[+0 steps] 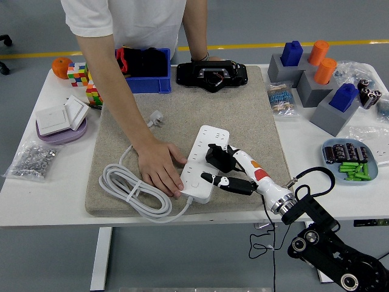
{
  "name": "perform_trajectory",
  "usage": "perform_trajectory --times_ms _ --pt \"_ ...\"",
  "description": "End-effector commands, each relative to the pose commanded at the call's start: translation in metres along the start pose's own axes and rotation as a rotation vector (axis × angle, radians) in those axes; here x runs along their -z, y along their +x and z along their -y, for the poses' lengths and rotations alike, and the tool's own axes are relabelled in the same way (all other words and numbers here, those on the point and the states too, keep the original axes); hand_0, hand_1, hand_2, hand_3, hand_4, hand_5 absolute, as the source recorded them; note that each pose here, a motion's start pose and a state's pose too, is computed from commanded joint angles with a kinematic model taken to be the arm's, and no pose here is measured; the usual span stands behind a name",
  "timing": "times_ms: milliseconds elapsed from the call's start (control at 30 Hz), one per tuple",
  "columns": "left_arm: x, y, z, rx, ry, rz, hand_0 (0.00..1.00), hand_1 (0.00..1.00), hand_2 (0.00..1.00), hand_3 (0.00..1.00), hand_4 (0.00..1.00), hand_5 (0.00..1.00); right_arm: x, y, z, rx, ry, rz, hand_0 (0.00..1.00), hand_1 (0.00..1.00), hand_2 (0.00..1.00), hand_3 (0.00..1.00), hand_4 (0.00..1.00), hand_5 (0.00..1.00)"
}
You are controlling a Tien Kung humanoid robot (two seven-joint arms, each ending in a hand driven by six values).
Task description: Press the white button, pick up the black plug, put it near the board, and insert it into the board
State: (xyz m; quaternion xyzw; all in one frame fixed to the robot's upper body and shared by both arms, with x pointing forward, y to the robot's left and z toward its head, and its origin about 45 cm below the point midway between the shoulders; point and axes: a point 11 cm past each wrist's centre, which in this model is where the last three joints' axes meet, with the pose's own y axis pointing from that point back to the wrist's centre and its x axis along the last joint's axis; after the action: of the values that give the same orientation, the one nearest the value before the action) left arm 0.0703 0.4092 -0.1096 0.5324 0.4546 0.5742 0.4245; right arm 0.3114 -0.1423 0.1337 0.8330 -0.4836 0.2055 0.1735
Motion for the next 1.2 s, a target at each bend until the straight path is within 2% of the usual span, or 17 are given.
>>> perform_trajectory --times_ms 767,1200 --pt "-0.002 0.002 0.000 -0.002 -0.004 -0.005 0.706 0.662 0.584 0.678 0.660 0.273 0.019 -0.019 0.016 0.082 0.047 -0.028 0.993 0.930 0.877 0.839 0.998 0.757" --pt "-0.001 0.002 0.000 -0.003 -0.001 -0.004 0.705 0.663 0.583 0.678 0.657 0.275 0.018 -0.029 0.020 0.123 0.041 -0.042 0.990 0.926 0.873 0.836 0.998 0.751"
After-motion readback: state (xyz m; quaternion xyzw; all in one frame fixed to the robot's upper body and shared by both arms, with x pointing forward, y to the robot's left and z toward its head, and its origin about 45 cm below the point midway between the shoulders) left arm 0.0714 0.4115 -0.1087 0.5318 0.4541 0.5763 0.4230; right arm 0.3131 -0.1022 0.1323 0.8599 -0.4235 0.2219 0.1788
